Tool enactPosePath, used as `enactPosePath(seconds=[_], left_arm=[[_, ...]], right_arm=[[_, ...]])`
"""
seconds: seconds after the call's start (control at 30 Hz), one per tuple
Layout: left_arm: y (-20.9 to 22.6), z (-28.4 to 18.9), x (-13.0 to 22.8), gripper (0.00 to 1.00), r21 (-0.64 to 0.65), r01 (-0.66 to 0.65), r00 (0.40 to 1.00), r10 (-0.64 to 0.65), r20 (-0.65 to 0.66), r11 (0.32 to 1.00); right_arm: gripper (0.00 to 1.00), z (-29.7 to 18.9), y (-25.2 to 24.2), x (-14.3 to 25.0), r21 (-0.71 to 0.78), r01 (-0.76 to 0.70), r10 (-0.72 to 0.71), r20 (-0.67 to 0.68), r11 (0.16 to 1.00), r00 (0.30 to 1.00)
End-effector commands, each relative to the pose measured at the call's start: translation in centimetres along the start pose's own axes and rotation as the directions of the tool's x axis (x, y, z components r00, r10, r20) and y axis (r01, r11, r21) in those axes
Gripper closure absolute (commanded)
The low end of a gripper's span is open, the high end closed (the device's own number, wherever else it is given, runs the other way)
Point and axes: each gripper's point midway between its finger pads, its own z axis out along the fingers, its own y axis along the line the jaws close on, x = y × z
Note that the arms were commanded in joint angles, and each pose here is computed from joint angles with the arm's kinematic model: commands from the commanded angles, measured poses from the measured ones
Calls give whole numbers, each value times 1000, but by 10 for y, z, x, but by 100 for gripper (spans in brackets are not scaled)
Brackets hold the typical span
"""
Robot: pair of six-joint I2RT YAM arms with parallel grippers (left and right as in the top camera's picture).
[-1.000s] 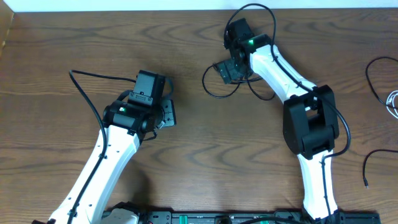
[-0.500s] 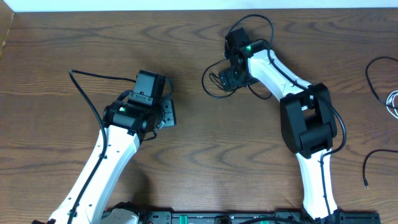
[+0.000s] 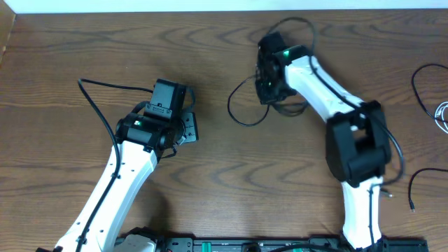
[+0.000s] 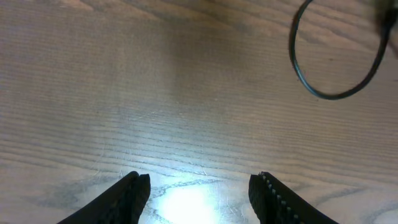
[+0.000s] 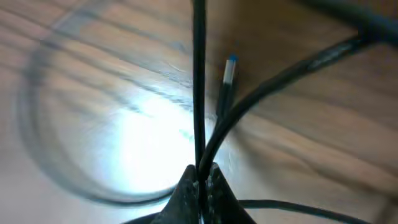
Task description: Untangle cables
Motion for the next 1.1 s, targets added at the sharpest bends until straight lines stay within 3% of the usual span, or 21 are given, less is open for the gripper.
enactPosePath(seconds=[0.0, 0.1, 0.17, 0.37, 0.4, 0.47, 0.53, 0.6, 0.67, 0.9, 1.07], left_arm=[[1, 0, 1, 43, -10, 12, 1000, -12, -9, 1000], [1, 0, 1, 43, -10, 12, 1000, -12, -9, 1000], [1, 0, 1, 43, -10, 12, 1000, -12, -9, 1000], [1, 0, 1, 43, -10, 12, 1000, -12, -9, 1000], [1, 0, 1, 43, -10, 12, 1000, -12, -9, 1000], [1, 0, 1, 43, -10, 12, 1000, -12, -9, 1000], [1, 0, 1, 43, -9, 12, 1000, -12, -8, 1000], [1, 0, 1, 43, -10, 12, 1000, -12, -9, 1000], [1, 0, 1, 43, -10, 12, 1000, -12, -9, 1000], [1, 0, 1, 43, -10, 12, 1000, -12, -8, 1000], [1, 0, 1, 43, -10, 12, 1000, -12, -8, 1000]], right_arm=[[98, -108, -27, -27, 13, -72, 67, 236, 997, 969], [97, -170, -100, -27, 159, -173, 105, 362, 972, 926], [96, -221, -199, -10, 352, -346, 163, 457, 870, 875], [98, -261, -326, 37, 348, -636, 376, 579, 689, 723], [97, -258, -328, 37, 273, -637, 406, 579, 721, 707], [85, -249, -303, 23, 66, -565, 441, 555, 822, 706], [71, -242, -271, 14, -71, -483, 447, 513, 873, 733], [52, -232, -243, 15, -97, -429, 424, 456, 898, 783], [40, -215, -219, 19, -76, -365, 364, 391, 928, 845], [33, -129, -180, 39, -37, -302, 301, 246, 953, 921], [25, -82, -168, 23, 101, -248, 200, 342, 964, 918]])
